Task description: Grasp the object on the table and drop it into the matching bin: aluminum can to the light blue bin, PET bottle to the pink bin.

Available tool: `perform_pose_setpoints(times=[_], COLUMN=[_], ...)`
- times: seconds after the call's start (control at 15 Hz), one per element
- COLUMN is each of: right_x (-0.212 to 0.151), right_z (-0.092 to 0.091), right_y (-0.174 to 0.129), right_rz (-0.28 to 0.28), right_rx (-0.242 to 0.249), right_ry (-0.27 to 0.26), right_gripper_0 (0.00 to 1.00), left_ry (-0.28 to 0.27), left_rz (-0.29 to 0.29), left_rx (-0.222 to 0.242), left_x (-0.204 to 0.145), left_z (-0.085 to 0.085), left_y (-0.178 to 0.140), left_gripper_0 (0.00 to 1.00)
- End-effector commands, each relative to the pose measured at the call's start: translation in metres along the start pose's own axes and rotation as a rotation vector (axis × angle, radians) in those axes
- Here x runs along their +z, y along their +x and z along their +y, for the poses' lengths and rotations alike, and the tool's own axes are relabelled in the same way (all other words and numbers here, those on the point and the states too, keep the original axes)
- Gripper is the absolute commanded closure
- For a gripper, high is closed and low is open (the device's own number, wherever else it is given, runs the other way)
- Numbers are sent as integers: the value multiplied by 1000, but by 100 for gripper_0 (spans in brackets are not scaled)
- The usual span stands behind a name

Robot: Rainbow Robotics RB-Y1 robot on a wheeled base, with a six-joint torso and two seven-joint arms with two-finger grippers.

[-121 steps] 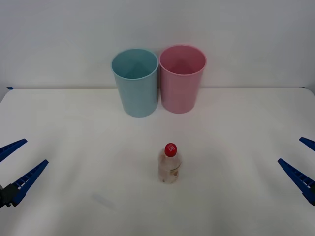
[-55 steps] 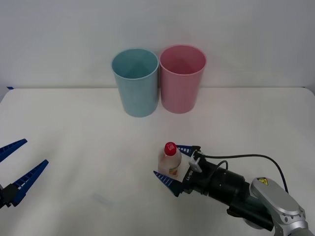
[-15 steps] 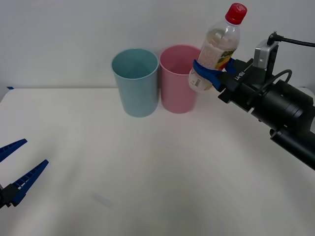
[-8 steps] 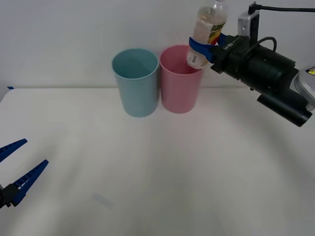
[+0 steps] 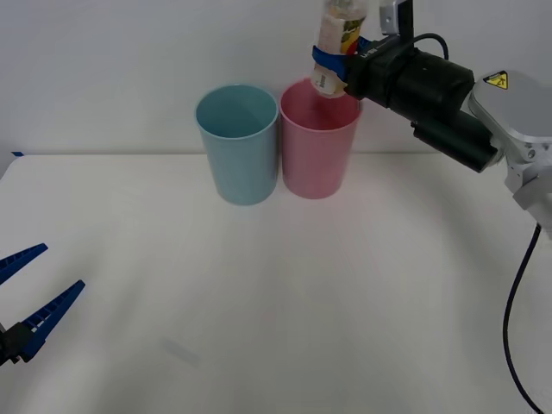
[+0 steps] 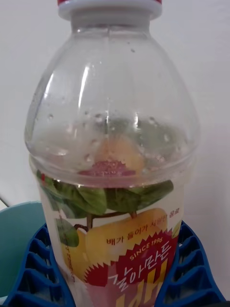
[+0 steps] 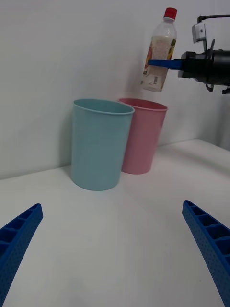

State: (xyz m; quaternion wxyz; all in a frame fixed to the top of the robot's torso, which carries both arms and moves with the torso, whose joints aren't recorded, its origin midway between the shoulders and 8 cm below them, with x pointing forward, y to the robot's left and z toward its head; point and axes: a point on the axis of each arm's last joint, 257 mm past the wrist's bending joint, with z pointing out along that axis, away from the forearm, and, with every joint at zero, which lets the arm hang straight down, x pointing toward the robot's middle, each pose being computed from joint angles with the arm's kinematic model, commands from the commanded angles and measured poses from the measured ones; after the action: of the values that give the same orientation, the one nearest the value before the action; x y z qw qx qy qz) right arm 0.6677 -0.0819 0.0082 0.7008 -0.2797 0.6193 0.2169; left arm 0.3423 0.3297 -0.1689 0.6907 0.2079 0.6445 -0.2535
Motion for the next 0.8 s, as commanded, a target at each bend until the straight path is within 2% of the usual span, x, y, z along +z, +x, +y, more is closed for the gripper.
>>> perform_pose_setpoints(times=[0.07, 0.2, 0.4, 0.47, 0.53, 0.8], right_x=[17, 20, 21, 21, 21, 21], right_z=[3, 4, 8, 8, 9, 11], right_y=[7, 10, 11, 11, 10, 8], right_rz=[21, 29, 32, 32, 30, 27], right_rx=[5, -2, -9, -15, -19, -31], right_ry=[7, 9, 1, 1, -1, -8], right_gripper_0=[100, 97, 83, 39, 0, 0], left_ry=[0, 0, 0, 0, 0, 0], left_rz=[0, 0, 0, 0, 0, 0], left_rx=[0, 0, 0, 0, 0, 0], left_x=[0, 0, 0, 0, 0, 0], left_z=[0, 0, 0, 0, 0, 0], left_y=[0, 0, 0, 0, 0, 0], left_gripper_0=[0, 0, 0, 0, 0, 0])
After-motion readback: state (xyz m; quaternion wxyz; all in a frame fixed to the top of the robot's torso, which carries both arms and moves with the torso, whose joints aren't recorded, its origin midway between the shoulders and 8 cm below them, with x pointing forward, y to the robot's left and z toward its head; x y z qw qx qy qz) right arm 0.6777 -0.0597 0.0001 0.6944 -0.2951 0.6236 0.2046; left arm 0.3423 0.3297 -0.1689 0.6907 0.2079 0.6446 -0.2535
